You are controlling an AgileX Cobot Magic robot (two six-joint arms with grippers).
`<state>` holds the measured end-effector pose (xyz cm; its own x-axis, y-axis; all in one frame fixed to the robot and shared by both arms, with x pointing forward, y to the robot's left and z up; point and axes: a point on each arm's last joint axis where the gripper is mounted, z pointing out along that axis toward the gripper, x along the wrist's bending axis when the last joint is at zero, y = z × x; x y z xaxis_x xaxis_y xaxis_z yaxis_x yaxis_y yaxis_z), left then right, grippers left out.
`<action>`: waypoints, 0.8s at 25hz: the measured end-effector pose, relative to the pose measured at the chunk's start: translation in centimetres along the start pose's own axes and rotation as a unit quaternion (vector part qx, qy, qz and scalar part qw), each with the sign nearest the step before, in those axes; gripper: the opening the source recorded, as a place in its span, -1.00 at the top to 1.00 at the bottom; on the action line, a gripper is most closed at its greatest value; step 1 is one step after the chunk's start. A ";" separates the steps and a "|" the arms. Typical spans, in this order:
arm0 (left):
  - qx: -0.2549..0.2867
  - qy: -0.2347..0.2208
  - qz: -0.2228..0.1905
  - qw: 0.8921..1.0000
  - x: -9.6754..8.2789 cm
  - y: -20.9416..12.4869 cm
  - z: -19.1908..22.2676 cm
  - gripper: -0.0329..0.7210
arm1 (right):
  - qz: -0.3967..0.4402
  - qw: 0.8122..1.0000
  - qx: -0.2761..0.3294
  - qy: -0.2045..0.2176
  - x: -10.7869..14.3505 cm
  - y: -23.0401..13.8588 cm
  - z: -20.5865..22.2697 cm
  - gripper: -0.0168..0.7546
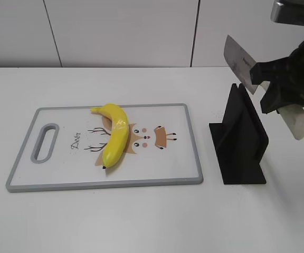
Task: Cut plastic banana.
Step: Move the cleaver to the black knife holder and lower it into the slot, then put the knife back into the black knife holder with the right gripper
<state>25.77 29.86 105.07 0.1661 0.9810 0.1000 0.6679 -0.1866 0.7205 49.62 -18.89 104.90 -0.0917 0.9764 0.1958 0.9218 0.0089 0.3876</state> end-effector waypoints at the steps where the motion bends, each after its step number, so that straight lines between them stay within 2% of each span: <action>1: -0.021 0.003 0.000 1.000 -0.1 -0.5 -0.5 -0.59 | 0.004 1.000 -0.002 0.000 0.0 0.0 0.0 0.52; 5: -0.092 0.015 0.002 0.996 -0.4 -2.1 -2.1 -0.59 | 0.015 1.000 -0.008 -0.004 -0.1 0.1 0.0 0.52; 14: -0.118 0.020 0.002 0.993 -0.3 -2.0 -1.5 -0.46 | 0.015 1.000 0.001 -0.013 -0.2 0.1 0.8 0.52; 20: -0.122 0.021 0.002 0.992 -0.3 -1.9 -1.5 -0.45 | 0.007 1.000 -0.003 -0.021 -0.4 0.2 0.8 0.52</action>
<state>23.32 29.99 104.68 0.1347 0.9826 0.1276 0.4712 -0.1768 0.8641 50.14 -19.10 104.19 -0.0618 0.9847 0.1629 0.9207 -0.0068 0.3902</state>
